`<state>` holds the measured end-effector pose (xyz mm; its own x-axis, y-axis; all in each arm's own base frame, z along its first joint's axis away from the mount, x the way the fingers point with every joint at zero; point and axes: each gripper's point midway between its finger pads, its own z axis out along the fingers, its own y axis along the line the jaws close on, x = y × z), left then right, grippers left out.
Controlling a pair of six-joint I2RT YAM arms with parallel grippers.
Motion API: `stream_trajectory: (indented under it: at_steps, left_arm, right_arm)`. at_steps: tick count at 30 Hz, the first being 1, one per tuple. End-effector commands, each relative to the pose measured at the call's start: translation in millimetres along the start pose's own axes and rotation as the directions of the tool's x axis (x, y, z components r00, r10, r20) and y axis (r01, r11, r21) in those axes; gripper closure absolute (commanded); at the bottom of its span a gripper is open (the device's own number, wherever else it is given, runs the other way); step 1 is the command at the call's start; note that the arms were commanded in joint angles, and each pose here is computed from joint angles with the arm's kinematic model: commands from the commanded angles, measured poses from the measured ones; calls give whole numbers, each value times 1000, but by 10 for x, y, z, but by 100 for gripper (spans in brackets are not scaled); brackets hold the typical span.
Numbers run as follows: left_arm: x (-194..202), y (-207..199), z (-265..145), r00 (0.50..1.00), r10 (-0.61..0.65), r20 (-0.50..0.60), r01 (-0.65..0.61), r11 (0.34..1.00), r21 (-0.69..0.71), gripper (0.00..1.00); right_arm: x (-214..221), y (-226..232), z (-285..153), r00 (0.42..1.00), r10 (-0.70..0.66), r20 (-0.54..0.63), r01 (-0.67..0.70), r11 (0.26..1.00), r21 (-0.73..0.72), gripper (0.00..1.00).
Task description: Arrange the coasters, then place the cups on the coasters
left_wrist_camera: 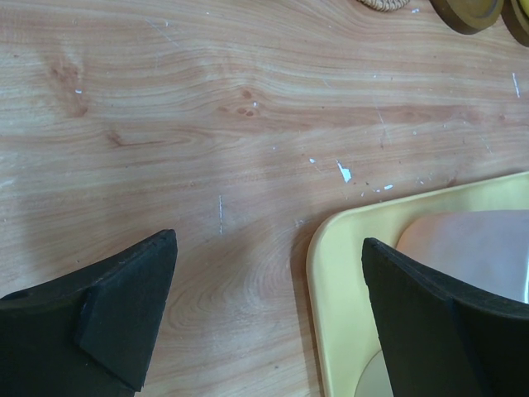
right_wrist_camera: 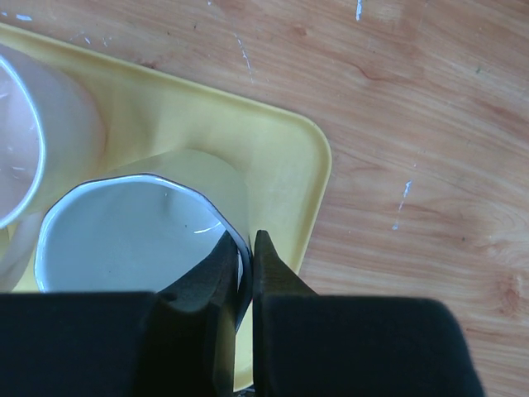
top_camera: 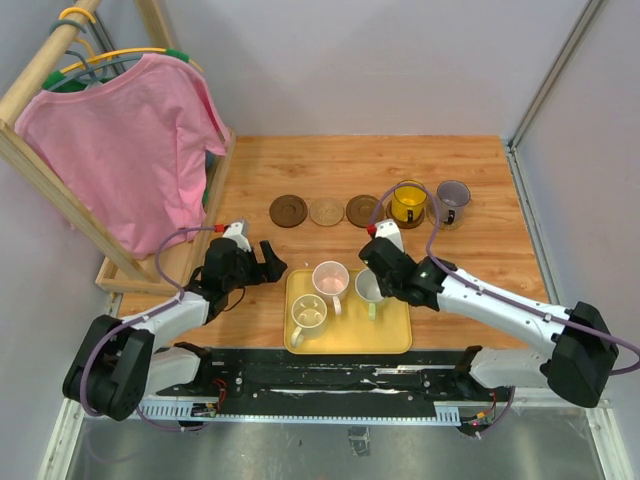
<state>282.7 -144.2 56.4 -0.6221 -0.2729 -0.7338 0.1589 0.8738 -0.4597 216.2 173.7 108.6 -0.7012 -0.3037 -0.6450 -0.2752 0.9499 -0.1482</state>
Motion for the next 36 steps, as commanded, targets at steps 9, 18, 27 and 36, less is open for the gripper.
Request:
stream_trajectory:
  at_steps: [9, 18, 27, 36]
  left_arm:
    - [-104, -69, 68, 1000, 9, 25, -10, 1000, 19, 3]
    - [-78, -67, 76, 1000, 6, 20, -6, 1000, 24, 3]
    - [-55, -64, 73, 1000, 4, 18, -4, 1000, 26, 3]
    - [-30, -68, 44, 1000, 7, 18, -7, 999, 34, 3]
  right_arm:
    - [-245, -27, 174, 999, -6, 37, 8, 999, -52, 56]
    - [-528, -104, -171, 989, 88, 118, -80, 994, -71, 13]
    - [-316, 199, -361, 978, 183, 103, -166, 974, -154, 2]
    - [-50, 393, -261, 976, 210, 51, -205, 974, -100, 2]
